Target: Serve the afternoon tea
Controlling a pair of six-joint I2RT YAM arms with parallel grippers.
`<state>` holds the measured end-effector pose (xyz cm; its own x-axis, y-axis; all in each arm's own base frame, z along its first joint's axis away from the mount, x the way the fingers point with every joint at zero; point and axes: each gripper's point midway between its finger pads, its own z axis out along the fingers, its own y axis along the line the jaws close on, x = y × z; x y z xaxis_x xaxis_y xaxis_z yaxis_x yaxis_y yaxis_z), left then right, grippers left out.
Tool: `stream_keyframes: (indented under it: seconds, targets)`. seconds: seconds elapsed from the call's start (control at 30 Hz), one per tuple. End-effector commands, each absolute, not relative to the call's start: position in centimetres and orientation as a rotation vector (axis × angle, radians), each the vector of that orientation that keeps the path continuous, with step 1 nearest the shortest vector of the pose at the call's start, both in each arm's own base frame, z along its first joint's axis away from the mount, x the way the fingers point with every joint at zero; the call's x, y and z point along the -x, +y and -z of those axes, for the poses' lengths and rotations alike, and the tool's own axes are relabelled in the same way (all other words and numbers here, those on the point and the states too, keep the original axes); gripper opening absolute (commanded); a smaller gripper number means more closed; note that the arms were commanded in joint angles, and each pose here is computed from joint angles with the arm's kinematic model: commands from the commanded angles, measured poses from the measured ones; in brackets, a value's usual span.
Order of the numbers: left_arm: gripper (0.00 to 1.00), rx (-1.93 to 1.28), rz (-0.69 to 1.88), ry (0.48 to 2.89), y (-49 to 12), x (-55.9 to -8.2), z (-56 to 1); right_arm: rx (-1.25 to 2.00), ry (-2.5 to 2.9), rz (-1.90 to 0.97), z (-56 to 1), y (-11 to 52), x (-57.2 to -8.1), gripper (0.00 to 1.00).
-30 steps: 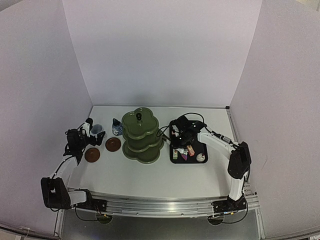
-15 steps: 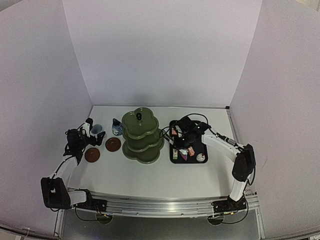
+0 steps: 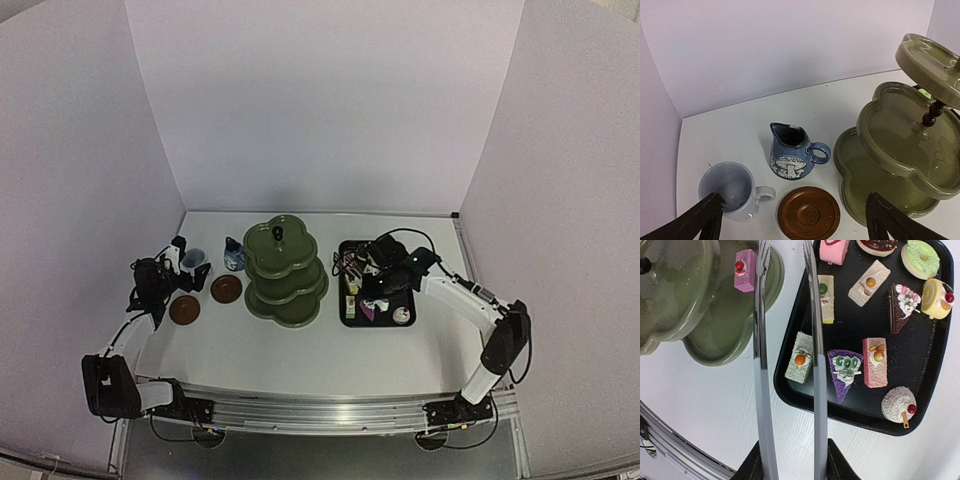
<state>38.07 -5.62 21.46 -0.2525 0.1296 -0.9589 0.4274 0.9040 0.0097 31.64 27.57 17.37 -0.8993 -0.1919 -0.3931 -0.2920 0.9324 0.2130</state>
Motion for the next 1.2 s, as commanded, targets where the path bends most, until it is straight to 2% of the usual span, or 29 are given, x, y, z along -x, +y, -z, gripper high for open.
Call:
stream_keyframes:
  seconds: [0.0, 0.37, 0.93, 1.0, 1.17]
  targets:
    - [1.00, -0.441, 0.289, 1.801, -5.8, -37.9, -22.0, 0.401, 2.723, -0.247, -18.1, 25.6, -30.0, 0.34]
    - [1.00, -0.453, 0.285, 1.802, -5.9, -37.8, -21.9, 0.462, 2.803, -0.109, -16.2, 24.8, -27.9, 0.38]
    - [1.00, -0.463, 0.284, 1.802, -6.0, -37.6, -21.9, 0.460, 2.856, -0.028, -12.9, 25.2, -28.8, 0.39]
    - [1.00, -0.462, 0.286, 1.804, -6.0, -37.6, -21.8, 0.460, 2.854, -0.030, -12.7, 25.4, -29.0, 0.36]
    - [1.00, -0.461, 0.284, 1.804, -5.9, -37.7, -21.9, 0.465, 2.861, -0.022, -12.2, 25.4, -29.0, 0.18]
